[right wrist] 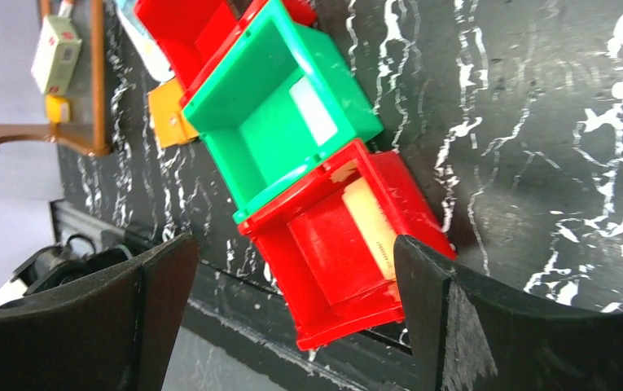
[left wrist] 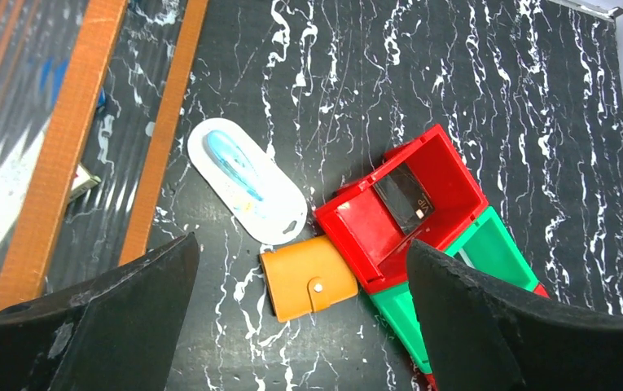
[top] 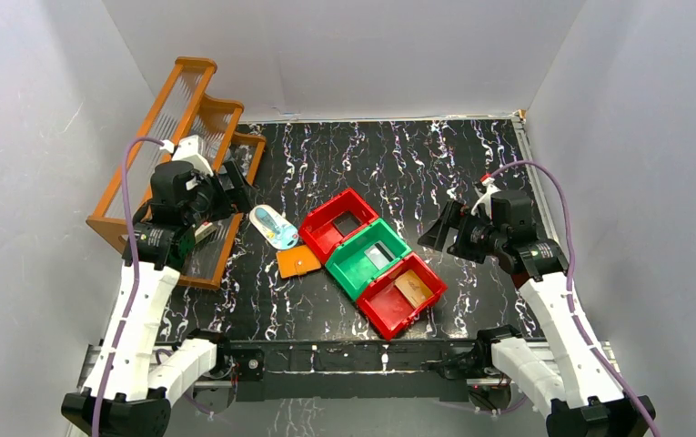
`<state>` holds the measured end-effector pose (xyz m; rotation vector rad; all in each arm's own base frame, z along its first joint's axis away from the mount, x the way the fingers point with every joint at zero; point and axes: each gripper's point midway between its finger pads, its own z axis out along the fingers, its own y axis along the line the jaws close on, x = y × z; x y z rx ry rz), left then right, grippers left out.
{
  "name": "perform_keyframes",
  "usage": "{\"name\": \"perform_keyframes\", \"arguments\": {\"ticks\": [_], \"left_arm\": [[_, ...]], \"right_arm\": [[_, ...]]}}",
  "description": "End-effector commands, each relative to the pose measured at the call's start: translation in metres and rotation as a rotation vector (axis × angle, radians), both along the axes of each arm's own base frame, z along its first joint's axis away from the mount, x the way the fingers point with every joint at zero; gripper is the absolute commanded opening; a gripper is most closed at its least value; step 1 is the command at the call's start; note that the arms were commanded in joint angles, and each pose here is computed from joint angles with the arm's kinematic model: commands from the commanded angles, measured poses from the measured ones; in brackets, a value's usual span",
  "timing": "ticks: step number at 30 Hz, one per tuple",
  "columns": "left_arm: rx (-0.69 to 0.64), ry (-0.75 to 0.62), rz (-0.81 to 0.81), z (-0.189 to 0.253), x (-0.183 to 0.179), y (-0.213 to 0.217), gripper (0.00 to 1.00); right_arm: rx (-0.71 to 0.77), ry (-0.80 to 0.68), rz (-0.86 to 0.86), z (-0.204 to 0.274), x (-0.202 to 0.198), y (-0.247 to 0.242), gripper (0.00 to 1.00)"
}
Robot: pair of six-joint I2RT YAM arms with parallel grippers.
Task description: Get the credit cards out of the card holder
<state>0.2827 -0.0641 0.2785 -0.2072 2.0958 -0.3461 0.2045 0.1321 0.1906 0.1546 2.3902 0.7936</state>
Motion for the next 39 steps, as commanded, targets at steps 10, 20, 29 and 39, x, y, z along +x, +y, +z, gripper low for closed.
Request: {"name": "perform_keyframes", "arguments": {"ticks": [10, 20, 29, 39], "left_arm": [[-0.072, 0.069, 0.045, -0.024, 0.0, 0.0, 0.98], [-0.061, 0.007, 0.055, -0.031, -0.012, 0.006, 0.98], [-0.021, 0.0, 0.077, -0.035, -0.018, 0.015, 0.98], [-0.033, 0.012, 0.071, -0.041, -0.017, 0.012, 0.98]], "right_arm": [[-0.087, 0.072, 0.186, 0.001, -0.032, 0.079, 0.98], [-0.22, 0.089, 0.056, -0.027, -0.054, 0.121, 0.99], [-0.188, 0.114, -0.097, -0.054, -0.053, 0.119, 0.98], [-0.258, 0.061, -0.306, -0.077, -0.024, 0.095, 0.98]]}}
